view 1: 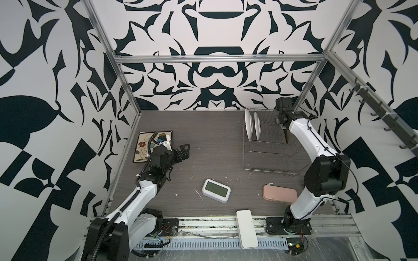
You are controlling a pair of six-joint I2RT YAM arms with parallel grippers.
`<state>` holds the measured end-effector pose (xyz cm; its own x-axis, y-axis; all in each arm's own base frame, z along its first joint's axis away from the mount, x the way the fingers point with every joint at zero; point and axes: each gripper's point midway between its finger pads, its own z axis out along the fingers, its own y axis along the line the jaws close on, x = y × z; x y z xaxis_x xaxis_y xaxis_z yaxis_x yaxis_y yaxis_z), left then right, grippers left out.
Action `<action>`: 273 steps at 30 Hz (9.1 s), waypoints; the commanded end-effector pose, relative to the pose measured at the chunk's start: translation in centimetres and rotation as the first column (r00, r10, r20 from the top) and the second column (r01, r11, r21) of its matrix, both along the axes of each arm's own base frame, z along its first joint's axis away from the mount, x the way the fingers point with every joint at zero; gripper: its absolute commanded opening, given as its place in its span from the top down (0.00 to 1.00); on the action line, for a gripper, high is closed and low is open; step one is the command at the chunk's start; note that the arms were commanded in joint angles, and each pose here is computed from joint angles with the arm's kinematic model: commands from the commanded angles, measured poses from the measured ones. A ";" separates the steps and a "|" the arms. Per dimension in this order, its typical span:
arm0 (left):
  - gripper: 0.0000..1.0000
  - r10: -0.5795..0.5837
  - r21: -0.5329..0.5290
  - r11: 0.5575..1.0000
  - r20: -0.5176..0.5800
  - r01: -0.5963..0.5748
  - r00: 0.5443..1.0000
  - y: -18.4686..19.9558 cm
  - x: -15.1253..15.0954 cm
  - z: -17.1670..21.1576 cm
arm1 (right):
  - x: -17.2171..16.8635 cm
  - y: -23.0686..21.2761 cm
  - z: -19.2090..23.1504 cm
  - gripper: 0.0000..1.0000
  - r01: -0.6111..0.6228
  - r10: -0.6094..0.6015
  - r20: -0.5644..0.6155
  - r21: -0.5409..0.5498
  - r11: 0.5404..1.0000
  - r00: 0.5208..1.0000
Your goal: Unload the plates from the dish rack
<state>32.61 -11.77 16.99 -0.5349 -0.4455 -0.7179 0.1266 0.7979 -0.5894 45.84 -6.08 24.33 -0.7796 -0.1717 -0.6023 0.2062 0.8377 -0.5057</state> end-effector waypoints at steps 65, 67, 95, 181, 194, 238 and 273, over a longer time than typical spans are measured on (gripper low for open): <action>0.01 0.017 -0.101 0.995 -0.055 -0.022 0.998 0.0 -2.1 3.5 | -11.3 18.1 24.5 1.00 -0.545 0.261 0.651 0.280 0.790 0.713; 0.01 0.018 -0.100 0.995 -0.051 -0.023 0.999 0.1 -2.1 3.6 | -11.1 19.3 24.0 1.00 -0.577 0.270 0.648 0.321 0.752 0.712; 0.01 -0.032 -0.177 0.984 -0.099 0.014 0.995 -1.2 -2.0 5.1 | -7.9 29.5 15.0 1.00 -0.602 0.158 0.582 0.778 0.180 0.798; 0.46 -0.045 -0.723 0.689 0.041 0.061 0.998 -14.4 3.9 11.8 | -9.9 34.4 13.8 1.00 -0.665 -0.635 0.346 0.648 -0.371 0.691; 0.51 -0.059 -0.736 0.674 0.034 0.065 0.998 -14.9 4.2 11.5 | -10.0 34.8 13.9 1.00 -0.661 -0.621 0.349 0.644 -0.385 0.702; 1.00 0.011 -0.773 0.629 0.108 0.077 0.994 -12.8 3.2 14.0 | -11.0 33.5 10.9 0.44 -0.571 -0.556 0.316 0.732 -0.373 0.769; 1.00 0.409 -0.764 0.597 0.030 -0.243 0.912 4.0 1.3 12.7 | -10.7 35.0 6.3 0.38 -0.424 -0.407 0.265 0.824 -0.375 0.874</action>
